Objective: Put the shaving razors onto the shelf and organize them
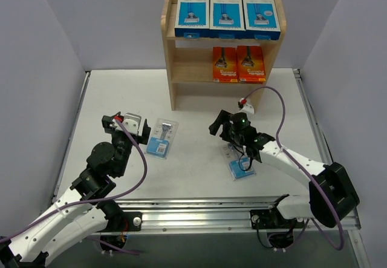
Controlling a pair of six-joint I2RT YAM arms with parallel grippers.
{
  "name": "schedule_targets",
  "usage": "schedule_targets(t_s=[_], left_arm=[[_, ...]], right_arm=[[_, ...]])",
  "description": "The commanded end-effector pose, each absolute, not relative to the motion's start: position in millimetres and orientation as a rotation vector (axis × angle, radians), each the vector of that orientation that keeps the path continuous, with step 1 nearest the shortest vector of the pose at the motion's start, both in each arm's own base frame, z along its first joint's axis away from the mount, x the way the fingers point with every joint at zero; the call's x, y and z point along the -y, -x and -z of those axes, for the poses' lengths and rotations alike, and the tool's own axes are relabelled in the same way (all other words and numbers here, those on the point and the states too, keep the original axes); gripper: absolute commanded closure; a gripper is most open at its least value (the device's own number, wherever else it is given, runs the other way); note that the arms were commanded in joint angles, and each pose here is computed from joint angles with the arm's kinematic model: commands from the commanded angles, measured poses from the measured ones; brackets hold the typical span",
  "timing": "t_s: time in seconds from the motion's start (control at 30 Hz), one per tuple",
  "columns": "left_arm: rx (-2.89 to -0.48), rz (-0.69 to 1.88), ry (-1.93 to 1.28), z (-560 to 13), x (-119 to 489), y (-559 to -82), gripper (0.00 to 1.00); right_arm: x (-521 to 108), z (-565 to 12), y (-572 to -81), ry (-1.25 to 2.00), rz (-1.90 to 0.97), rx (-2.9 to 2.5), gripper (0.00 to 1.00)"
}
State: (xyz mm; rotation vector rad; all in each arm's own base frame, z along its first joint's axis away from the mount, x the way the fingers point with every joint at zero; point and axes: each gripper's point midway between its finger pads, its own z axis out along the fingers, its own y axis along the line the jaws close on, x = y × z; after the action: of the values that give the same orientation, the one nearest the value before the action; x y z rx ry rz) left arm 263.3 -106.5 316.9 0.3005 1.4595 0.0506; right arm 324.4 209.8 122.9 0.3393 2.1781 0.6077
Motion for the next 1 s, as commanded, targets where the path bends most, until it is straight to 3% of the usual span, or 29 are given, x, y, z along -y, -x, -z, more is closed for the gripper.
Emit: schedule_targets(t_s=[0.0, 0.5, 0.6, 0.97], left_arm=[[-1.419, -0.040, -0.251, -331, 103, -264, 0.06], [-1.447, -0.019, -0.301, -322, 117, -270, 0.06], [-1.460, -0.028, -0.314, -317, 119, -273, 0.01], [-1.483, -0.066, -0.319, -310, 117, -277, 0.03]], right_arm=[[-169, -101, -300, -0.474, -0.431, -2.235, 0.17], [-97, -34, -266, -0.769, -0.169, -2.270, 0.15], [-90, -18, -258, -0.803, -0.156, -2.266, 0.15], [-132, -21, -253, -0.630, -0.448, -2.246, 0.18]])
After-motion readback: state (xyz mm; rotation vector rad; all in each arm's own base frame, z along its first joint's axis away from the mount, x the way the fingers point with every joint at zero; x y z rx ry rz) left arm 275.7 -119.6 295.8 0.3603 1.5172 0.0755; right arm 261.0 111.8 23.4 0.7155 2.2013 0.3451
